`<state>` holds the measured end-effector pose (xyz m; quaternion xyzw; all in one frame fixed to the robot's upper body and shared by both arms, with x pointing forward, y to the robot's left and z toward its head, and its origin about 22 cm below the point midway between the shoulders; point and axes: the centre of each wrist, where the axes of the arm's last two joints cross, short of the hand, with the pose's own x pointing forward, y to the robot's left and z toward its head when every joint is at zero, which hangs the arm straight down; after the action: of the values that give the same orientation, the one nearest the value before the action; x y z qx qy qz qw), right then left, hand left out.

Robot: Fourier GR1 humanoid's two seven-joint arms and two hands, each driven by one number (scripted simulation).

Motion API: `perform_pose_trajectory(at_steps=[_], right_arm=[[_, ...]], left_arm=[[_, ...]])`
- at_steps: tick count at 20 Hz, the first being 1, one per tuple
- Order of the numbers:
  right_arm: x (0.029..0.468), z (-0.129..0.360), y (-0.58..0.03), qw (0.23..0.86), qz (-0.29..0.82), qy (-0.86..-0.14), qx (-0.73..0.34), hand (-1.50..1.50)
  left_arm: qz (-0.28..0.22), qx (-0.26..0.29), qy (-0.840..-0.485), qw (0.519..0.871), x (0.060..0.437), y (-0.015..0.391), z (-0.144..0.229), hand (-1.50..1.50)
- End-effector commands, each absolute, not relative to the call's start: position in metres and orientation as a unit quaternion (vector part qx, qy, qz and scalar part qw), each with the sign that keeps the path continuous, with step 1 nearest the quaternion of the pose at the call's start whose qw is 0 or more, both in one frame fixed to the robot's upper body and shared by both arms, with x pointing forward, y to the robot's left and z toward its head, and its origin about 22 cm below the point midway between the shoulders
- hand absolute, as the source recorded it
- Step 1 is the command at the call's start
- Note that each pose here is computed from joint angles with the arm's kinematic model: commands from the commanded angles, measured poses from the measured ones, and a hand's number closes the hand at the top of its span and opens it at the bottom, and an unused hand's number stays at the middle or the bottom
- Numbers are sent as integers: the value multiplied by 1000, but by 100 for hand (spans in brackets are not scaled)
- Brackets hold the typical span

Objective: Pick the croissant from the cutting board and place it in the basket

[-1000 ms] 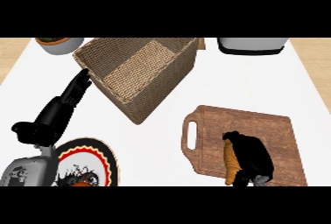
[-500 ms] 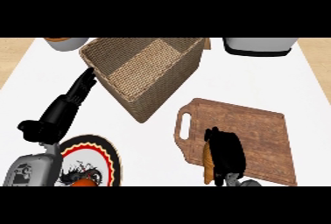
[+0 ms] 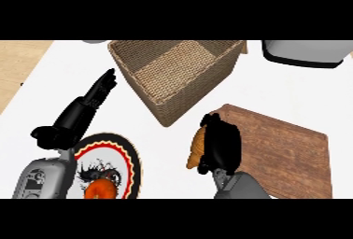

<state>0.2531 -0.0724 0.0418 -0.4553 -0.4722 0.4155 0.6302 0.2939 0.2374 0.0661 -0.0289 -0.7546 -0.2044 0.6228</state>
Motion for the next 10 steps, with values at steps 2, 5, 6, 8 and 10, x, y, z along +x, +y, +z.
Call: perform_pose_trajectory(at_steps=[2,5,6,8,10], right_arm=[[265,79,-50,645,308,-538,-447,150],[270,112,-39,622,234,-606,-438,150],[270,116,-35,614,221,-618,-439,150],[275,134,-28,592,186,-649,-440,150],[278,148,-22,578,157,-669,-440,150]], left_arm=[[-221,-49,-749,622,298,225,65,0],[-227,-51,-751,618,301,220,69,0],[-234,-55,-747,620,299,221,66,0],[-235,-55,-752,613,303,214,72,0],[-237,-64,-747,618,303,211,68,0]])
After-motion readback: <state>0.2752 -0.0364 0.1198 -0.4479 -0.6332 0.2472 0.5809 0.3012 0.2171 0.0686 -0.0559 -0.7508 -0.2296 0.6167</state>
